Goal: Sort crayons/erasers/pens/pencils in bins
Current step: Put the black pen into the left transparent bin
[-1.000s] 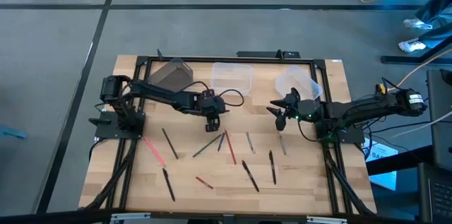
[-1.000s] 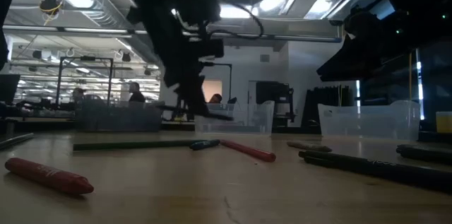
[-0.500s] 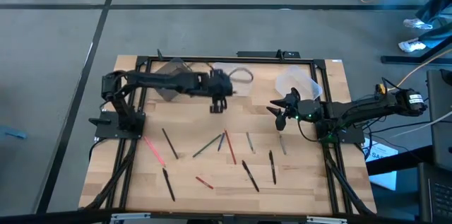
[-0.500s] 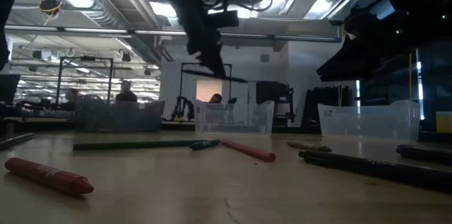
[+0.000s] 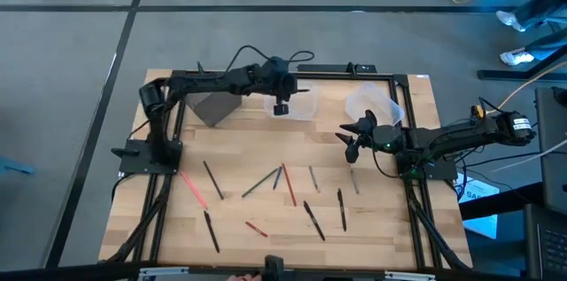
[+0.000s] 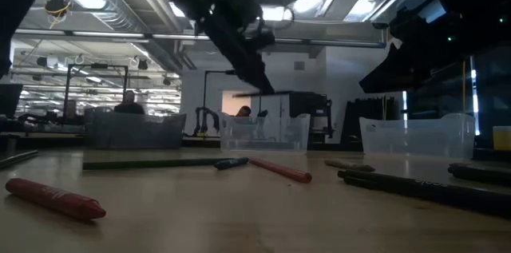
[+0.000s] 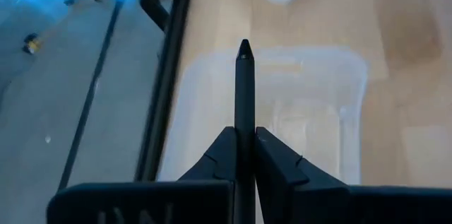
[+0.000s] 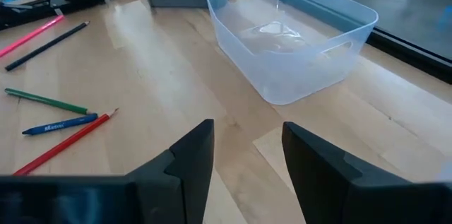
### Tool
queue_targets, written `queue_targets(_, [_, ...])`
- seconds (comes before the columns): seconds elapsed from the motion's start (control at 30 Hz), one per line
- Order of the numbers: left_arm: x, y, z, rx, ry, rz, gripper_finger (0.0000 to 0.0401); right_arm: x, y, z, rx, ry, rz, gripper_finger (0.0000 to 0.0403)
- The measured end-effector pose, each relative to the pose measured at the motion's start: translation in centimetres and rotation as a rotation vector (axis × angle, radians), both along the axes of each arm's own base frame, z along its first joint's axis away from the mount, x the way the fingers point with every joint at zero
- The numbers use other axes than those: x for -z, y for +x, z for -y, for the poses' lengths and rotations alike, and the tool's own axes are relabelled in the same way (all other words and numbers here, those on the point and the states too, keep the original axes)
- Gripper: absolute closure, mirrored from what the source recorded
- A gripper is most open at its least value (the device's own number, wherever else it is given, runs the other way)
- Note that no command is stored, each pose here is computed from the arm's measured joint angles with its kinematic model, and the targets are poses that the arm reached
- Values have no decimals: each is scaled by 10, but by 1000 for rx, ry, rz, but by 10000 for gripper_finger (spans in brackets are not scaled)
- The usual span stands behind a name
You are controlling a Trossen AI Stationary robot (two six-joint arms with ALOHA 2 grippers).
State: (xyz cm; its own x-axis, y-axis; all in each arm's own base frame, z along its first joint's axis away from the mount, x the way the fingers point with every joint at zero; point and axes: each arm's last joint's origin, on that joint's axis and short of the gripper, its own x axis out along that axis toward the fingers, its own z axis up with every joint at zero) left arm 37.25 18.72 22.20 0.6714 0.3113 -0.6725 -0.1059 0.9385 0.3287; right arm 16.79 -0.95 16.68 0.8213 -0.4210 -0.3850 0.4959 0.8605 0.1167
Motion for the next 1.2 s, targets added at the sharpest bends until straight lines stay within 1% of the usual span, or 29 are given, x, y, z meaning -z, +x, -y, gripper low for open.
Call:
queue_targets(0.27, [47,10,-10,37,6,-99,381,1,0,0,0,-2,-9,231])
queue_targets(0.37, [55,12,-15,24,19,-106,370,1,0,0,0,-3,-9,231])
queue_targets(0.47, [59,11,-21,11,26,-101,354,1,0,0,-1,-6,-11,231])
queue_targets(0.67, [57,9,-28,-6,37,-80,320,1,0,0,-4,-16,-15,231])
queue_targets(0.87, [55,11,-24,-44,68,-94,296,1,0,0,-6,-17,-20,231])
queue_targets(0.97, [47,15,-12,-90,118,-99,291,2,-1,0,-6,-18,-25,231])
queue_targets(1.1, [25,21,16,-121,216,-108,290,3,-2,1,19,-31,-32,231])
queue_targets(1.13, [17,22,25,-116,231,-94,290,3,-2,1,24,-34,-31,231])
queue_targets(1.2, [3,23,43,-78,227,-69,290,3,-2,1,26,-35,-30,231])
